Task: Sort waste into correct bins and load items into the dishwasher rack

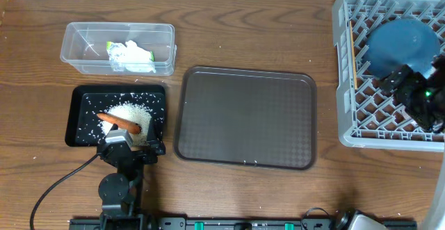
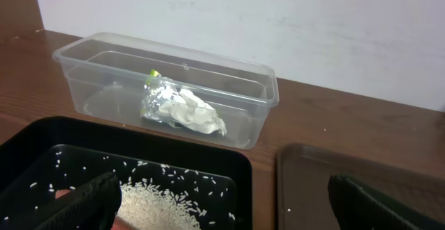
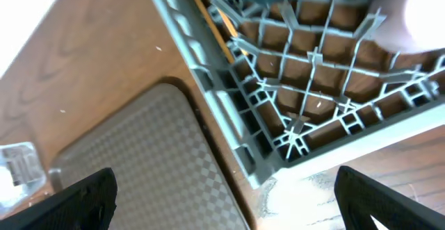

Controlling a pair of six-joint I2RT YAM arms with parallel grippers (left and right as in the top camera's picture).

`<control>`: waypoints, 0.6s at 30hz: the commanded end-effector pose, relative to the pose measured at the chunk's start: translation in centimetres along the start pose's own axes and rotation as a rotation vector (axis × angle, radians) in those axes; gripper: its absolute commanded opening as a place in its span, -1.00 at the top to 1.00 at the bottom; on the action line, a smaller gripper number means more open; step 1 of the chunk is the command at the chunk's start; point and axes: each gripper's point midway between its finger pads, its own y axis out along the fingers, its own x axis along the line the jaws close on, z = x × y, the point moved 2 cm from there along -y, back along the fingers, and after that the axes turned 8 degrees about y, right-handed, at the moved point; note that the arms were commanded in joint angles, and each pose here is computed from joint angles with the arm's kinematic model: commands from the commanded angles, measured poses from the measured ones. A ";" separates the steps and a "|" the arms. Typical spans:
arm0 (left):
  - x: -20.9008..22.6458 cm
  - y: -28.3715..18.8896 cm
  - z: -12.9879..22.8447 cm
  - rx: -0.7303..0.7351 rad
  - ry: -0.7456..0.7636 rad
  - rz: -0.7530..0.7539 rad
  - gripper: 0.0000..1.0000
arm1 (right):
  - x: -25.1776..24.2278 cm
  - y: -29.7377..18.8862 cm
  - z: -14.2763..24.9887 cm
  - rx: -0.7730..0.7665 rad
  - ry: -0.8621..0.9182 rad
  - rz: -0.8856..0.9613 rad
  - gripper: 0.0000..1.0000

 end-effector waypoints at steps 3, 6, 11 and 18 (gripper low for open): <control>0.4 0.2 1.6 0.039 0.012 -0.026 -0.96 | 1.3 -5.0 0.6 -0.148 -0.061 -0.070 -0.99; 0.4 0.2 1.6 0.039 0.012 -0.026 -0.96 | 1.8 -7.5 1.3 -0.219 -0.087 -0.104 -0.98; 0.4 0.2 1.6 0.039 0.012 -0.026 -0.96 | 3.0 -11.6 3.4 -0.337 -0.151 -0.178 -0.98; 0.4 0.2 1.6 0.039 0.012 -0.026 -0.96 | 4.2 -14.8 6.4 -0.432 -0.289 -0.222 -0.98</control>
